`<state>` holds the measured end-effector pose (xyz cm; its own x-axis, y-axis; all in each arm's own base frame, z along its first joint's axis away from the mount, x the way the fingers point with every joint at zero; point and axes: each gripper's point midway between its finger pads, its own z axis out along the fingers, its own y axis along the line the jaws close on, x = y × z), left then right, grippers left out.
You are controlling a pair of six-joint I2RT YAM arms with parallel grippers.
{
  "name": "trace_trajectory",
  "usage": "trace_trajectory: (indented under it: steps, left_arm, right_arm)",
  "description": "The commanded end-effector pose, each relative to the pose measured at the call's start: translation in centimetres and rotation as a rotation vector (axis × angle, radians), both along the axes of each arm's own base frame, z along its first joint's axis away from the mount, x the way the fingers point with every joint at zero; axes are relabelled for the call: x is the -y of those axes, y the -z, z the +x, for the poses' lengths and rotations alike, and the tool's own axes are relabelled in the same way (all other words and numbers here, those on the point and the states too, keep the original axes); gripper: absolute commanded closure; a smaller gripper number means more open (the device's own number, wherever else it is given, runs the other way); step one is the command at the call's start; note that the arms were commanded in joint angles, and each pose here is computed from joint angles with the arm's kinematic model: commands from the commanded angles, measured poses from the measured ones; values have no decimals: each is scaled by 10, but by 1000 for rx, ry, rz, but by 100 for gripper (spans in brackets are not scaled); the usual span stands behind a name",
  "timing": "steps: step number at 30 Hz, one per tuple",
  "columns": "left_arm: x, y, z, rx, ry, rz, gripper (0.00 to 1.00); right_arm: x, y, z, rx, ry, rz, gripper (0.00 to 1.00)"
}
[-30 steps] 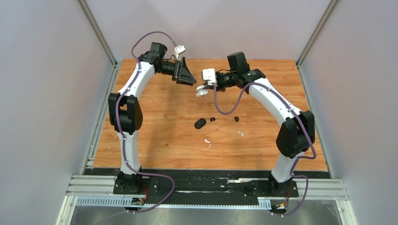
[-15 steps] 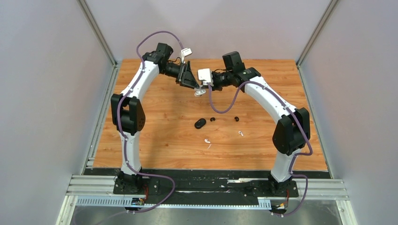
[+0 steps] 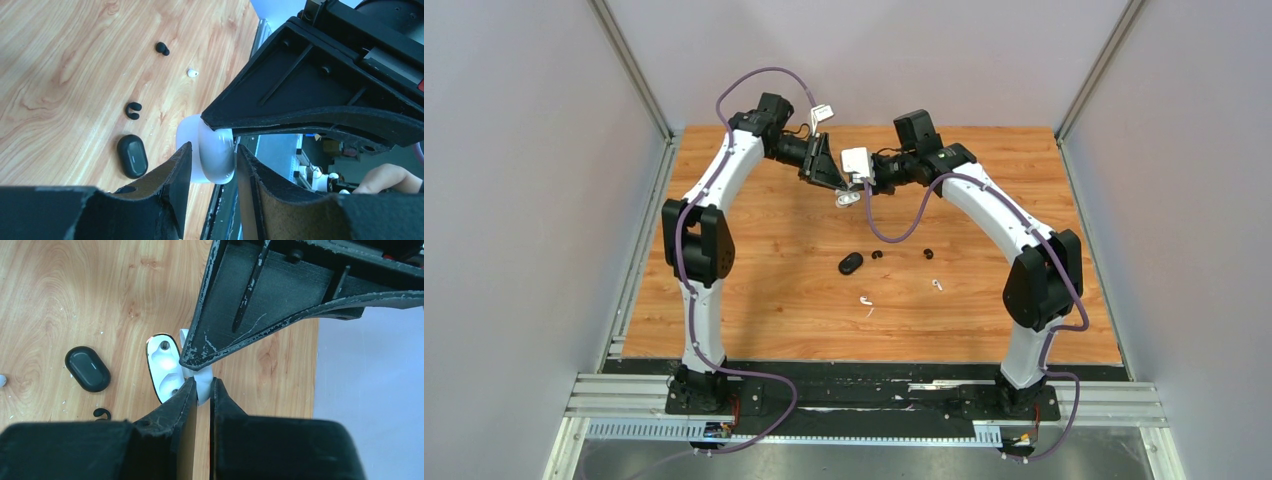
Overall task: Insert the wireless bluetooth earbuds into the charging case
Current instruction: Adjust the charging case.
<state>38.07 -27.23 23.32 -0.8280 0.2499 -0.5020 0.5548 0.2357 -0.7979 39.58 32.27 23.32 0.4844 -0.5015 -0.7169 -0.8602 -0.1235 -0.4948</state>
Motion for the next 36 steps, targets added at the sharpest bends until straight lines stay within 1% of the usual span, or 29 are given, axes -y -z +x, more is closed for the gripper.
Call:
trace_trajectory:
  steps: [1,17,19,21,24,27,29,30,31,33,36]
  left_arm:
    - [4,-9,3,40,12,-13,55]
    - [6,-4,4,29,17,3,56]
    - [6,-4,4,30,18,3,58]
    - [7,-4,4,28,21,0,63]
    - [7,-4,2,28,29,-7,73]
    - [8,-4,1,29,39,-13,76]
    - [7,-3,0,21,42,-9,71]
    - [7,-4,0,30,45,-9,60]
    - [7,-3,-1,23,44,-2,53]
    - [6,-2,-1,26,43,4,51]
    - [6,0,-1,20,42,8,52]
  right_arm:
    - [-8,-18,3,52,-25,27,100]
    - [-11,-14,3,35,-16,20,100]
    - [-11,-13,3,34,-14,19,100]
    - [-11,-13,4,32,-10,18,100]
    - [-10,-11,5,28,-5,15,100]
    - [-10,-10,8,25,7,11,100]
    - [-10,-10,9,24,12,9,100]
    - [-10,-10,9,24,13,9,100]
    - [-10,-11,9,26,15,9,100]
    - [-10,-11,10,28,14,10,100]
    - [-10,-12,11,29,17,10,100]
